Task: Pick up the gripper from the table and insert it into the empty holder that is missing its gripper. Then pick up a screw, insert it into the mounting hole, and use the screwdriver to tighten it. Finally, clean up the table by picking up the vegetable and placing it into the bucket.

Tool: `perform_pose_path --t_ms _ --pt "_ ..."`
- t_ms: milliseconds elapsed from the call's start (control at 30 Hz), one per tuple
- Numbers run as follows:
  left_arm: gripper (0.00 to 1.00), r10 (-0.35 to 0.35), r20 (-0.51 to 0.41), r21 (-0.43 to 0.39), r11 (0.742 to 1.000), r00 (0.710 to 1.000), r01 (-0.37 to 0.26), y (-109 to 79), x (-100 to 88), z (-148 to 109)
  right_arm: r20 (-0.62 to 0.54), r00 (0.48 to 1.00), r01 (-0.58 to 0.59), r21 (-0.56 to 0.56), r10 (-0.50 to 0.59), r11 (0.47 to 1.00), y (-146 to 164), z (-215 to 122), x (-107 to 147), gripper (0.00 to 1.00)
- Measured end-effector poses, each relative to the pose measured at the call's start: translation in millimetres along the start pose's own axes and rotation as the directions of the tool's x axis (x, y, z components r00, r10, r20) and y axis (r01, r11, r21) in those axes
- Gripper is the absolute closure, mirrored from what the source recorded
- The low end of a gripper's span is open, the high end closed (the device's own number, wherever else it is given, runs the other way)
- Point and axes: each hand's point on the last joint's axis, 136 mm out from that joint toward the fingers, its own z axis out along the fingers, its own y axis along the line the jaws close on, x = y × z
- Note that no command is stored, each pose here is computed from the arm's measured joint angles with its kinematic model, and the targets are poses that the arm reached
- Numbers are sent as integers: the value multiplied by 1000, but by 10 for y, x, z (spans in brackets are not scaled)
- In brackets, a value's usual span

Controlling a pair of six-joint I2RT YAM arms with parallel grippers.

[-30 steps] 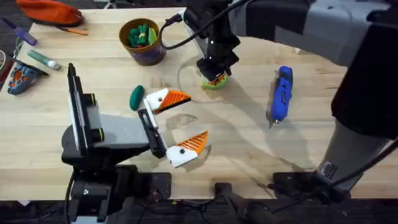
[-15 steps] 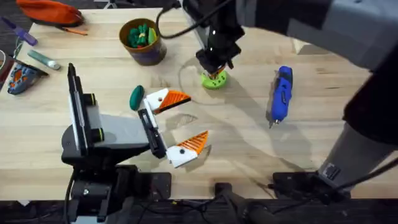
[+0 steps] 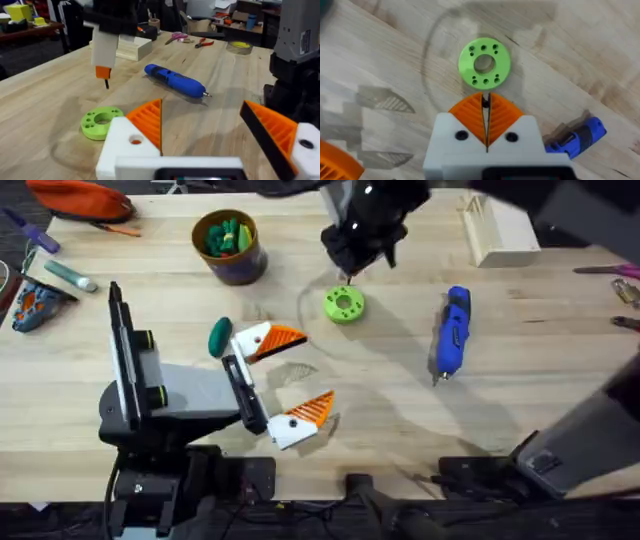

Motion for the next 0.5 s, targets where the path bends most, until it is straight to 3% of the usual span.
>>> perform_pose_path --t_ms 267,500 --pt "16 0 0 0 1000 1000 0 0 0 0 21 1000 14 -2 -14 1000 -36 -533 113 995" --pt "15 0 0 0 1000 1000 0 0 0 0 95 994 50 -18 -48 999 96 -939 -15 995"
